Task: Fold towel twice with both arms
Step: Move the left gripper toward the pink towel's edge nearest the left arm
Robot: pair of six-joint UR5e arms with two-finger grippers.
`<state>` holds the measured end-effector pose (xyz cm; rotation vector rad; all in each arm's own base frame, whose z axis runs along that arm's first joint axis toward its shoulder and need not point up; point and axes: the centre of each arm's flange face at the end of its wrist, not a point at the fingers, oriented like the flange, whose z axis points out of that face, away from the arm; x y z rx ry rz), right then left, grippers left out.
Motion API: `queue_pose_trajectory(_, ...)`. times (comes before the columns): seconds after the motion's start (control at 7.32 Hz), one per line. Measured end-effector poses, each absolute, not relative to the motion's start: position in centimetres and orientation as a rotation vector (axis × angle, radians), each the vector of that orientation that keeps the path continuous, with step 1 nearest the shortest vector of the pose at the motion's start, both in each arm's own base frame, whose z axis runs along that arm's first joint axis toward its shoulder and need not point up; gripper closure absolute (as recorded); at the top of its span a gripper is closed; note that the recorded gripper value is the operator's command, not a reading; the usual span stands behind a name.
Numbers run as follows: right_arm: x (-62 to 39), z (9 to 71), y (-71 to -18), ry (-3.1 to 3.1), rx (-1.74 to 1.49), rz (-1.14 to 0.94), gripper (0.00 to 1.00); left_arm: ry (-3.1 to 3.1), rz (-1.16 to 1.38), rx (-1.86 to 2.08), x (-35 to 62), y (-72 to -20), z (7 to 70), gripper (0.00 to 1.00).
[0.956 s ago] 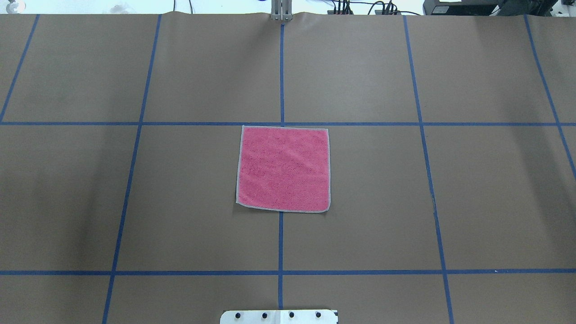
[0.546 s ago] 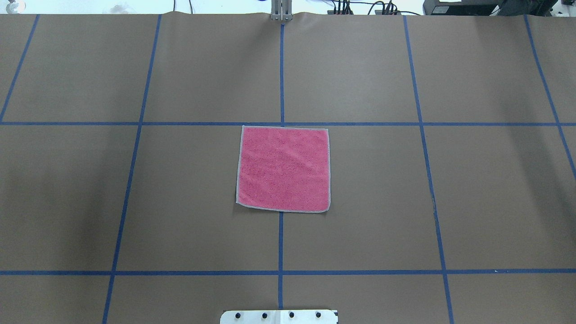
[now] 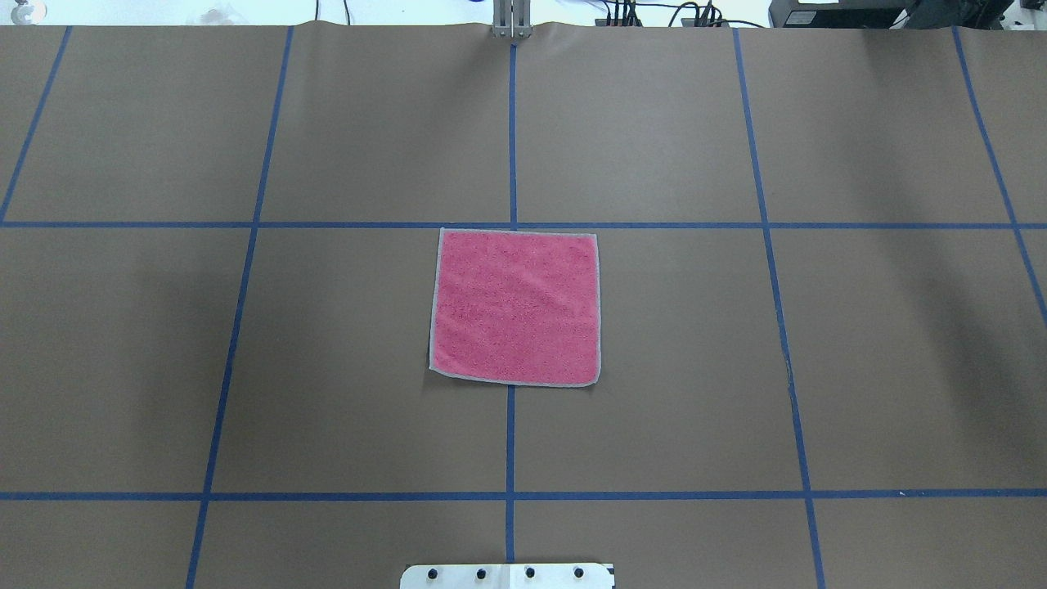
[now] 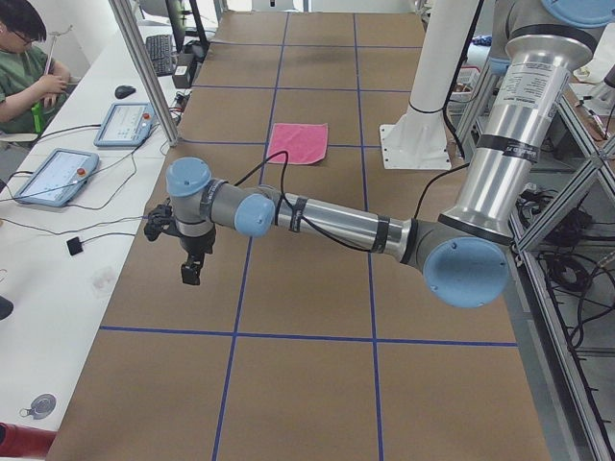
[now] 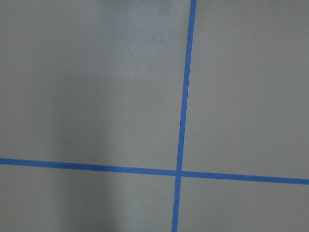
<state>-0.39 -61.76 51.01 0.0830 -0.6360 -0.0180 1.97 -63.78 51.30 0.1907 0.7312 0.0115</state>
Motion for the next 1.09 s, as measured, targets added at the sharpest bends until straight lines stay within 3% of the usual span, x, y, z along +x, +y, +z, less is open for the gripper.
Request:
queue_pose_trajectory(0.41,-12.6,43.4,-62.2,-0.689,0.016,0.212,0.0,0.818,-0.084,0.155,12.5,-63.0,42.0,0.0)
queue_pose_trajectory(0.68,-15.9,40.0,-60.0,-0.777,0.025,0.224,0.0,0.909,-0.173,0.063,21.6,-60.4,35.4,0.0)
queue_pose_trajectory(1.09,-16.9,39.7,-57.1,-0.96,-0.014,0.167,0.0,1.045,-0.282,-0.071,33.7,-55.5,28.3,0.0)
